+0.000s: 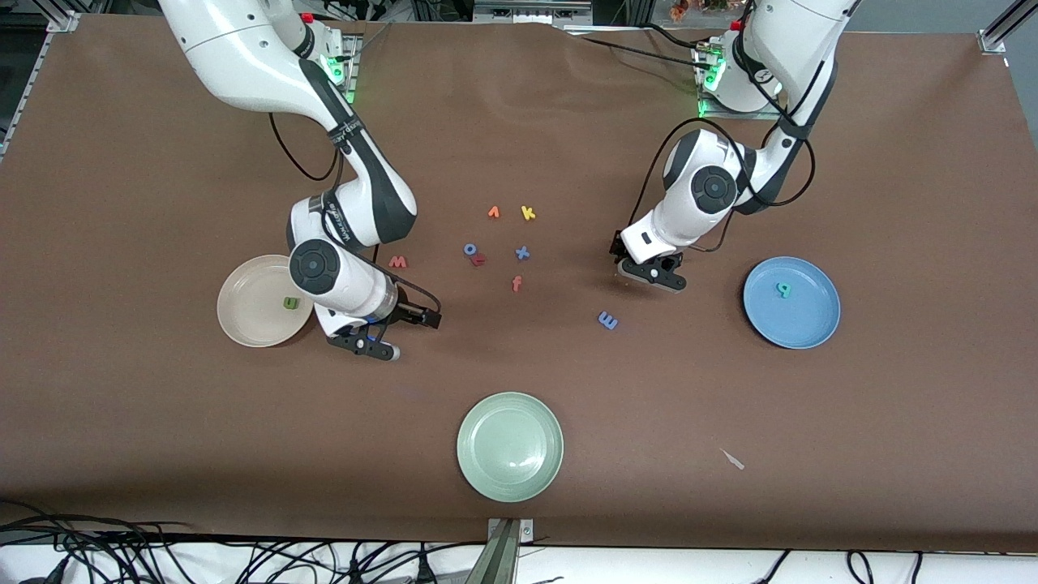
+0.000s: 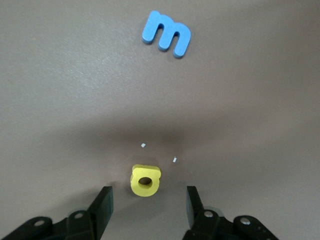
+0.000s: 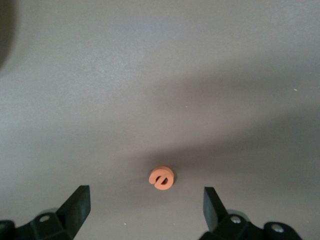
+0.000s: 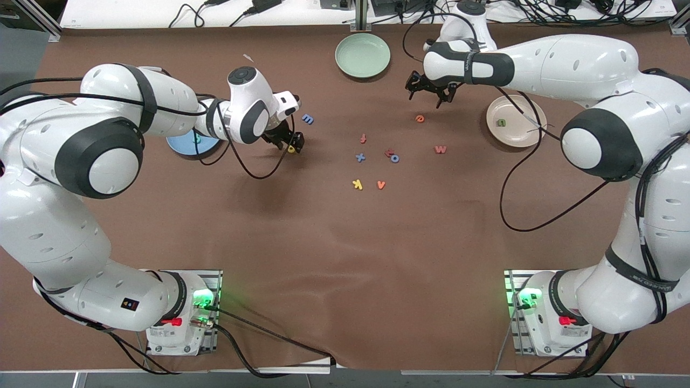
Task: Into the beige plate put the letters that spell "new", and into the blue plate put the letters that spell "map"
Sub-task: 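Move the right gripper to the orange a while the left gripper grasps the yellow a, then grasp the orange a with the right gripper while the left gripper carries the yellow a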
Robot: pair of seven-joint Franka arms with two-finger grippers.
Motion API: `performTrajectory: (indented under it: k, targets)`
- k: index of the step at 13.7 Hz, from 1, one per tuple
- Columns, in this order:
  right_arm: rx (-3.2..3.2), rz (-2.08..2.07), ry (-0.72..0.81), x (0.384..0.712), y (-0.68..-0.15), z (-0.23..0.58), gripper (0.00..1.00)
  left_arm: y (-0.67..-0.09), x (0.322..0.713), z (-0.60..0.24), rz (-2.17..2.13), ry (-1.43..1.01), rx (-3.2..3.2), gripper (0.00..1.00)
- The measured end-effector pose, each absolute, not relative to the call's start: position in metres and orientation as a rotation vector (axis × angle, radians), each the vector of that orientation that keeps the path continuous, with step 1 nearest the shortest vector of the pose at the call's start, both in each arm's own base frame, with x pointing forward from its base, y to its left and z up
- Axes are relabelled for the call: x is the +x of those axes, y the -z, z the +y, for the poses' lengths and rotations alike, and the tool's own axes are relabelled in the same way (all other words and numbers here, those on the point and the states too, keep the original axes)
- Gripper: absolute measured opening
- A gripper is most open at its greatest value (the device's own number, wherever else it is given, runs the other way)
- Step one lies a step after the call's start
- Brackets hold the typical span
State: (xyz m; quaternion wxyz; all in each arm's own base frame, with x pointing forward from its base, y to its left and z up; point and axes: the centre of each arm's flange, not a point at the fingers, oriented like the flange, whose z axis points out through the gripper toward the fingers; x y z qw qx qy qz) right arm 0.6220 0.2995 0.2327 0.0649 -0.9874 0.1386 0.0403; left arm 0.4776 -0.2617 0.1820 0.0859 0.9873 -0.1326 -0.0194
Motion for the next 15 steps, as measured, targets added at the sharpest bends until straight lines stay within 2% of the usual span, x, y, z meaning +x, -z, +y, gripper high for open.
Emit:
performTrajectory:
  k: [1,5,7,9,10,15]
  targets:
    - [-2.981,0.417,-0.124,0.622,-0.231,0.3,1.0,-0.18,0.477,-0.263,-0.399,0.062,2.942,0.56]
    - [-2.993,0.392,-0.152,0.615,-0.217,0.31,1.0,-0.172,0.477,-0.269,-0.405,0.047,2.938,0.56]
    - [-2.999,0.374,-0.163,0.612,-0.211,0.314,1.0,-0.172,0.478,-0.269,-0.405,0.042,2.938,0.52]
    - [-3.005,0.337,-0.166,0.611,-0.208,0.315,1.0,-0.173,0.48,-0.268,-0.402,0.037,2.938,0.29]
    - [-3.007,0.325,-0.166,0.611,-0.207,0.315,1.0,-0.174,0.48,-0.269,-0.404,0.033,2.937,0.26]
    - [-3.023,0.281,-0.179,0.606,-0.199,0.32,1.0,-0.18,0.489,-0.262,-0.386,0.002,2.94,0.26]
